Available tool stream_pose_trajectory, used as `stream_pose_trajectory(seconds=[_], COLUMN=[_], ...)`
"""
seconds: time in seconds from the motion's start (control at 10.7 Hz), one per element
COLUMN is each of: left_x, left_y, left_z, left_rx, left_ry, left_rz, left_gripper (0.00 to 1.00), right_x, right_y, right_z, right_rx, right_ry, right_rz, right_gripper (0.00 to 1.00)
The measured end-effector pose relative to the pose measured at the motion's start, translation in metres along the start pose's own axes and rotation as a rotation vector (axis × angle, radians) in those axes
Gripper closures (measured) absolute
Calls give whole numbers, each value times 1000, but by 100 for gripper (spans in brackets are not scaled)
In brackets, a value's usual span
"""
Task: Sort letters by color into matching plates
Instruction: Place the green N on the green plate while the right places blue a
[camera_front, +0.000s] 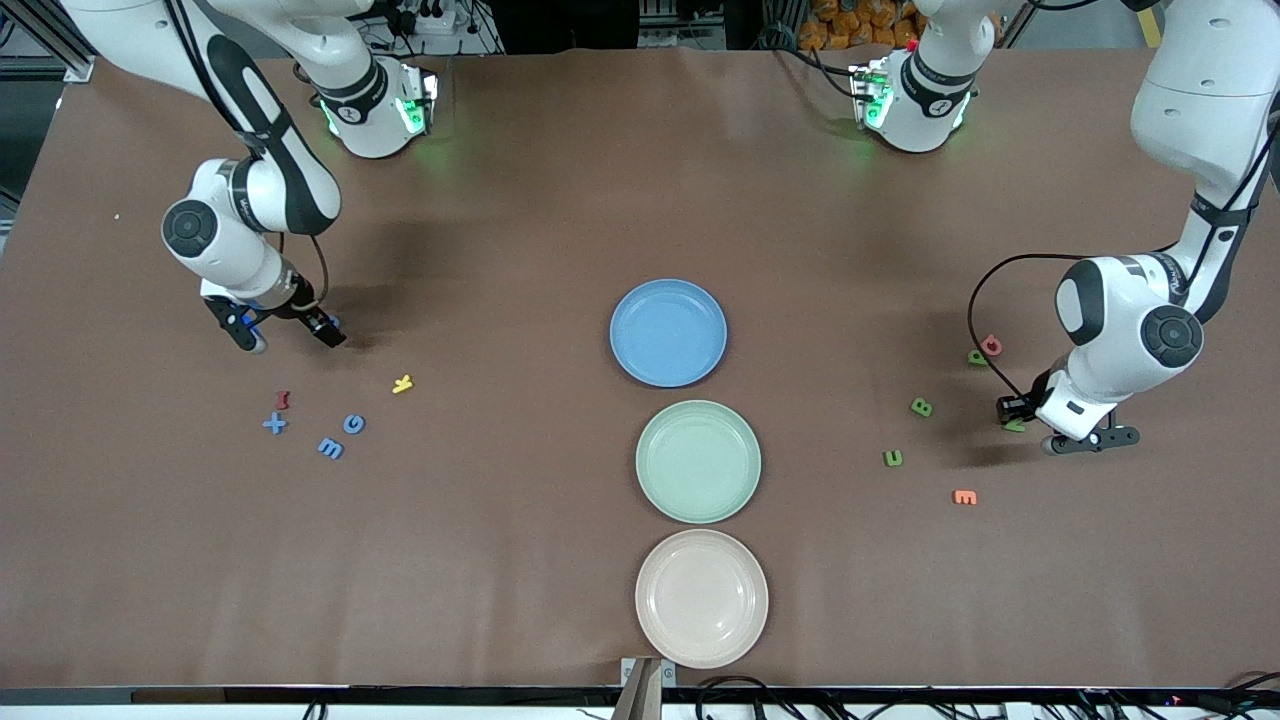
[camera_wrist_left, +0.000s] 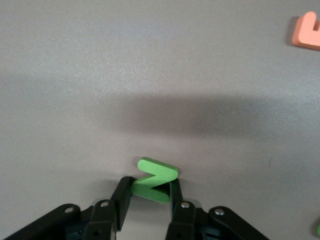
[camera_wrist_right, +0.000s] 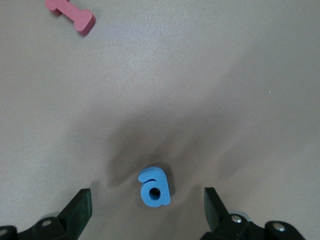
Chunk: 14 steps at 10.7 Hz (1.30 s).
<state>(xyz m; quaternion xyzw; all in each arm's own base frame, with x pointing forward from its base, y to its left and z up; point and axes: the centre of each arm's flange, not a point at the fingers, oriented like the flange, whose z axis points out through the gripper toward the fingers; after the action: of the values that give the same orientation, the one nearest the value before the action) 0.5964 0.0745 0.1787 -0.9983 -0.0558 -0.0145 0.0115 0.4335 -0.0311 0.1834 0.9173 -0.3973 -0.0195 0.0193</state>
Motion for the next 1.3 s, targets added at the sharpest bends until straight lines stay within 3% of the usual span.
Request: stream_pose_trajectory(seconds=[0.19,0.28,0.37,0.84,1.3], left_x=[1,2,2,10,20], left_y=[0,0,0,20,137], left_z=[-1,-1,-1,-12,-92], left_rx=[0,-1,-1,-6,-4], left_ry=[4,5,6,22,-71], left_rz=[0,0,0,30,136], left_gripper=[66,66,66,66,66], right_x=[0,0,0,3,4], right_y=[0,0,0,3,3], right_z=[0,0,0,8,16], right_rx=[0,0,0,3,10], right_ry=[0,0,0,5,14], right_rz=[-1,-3,-3,4,0], right_gripper=[5,12,26,27,31])
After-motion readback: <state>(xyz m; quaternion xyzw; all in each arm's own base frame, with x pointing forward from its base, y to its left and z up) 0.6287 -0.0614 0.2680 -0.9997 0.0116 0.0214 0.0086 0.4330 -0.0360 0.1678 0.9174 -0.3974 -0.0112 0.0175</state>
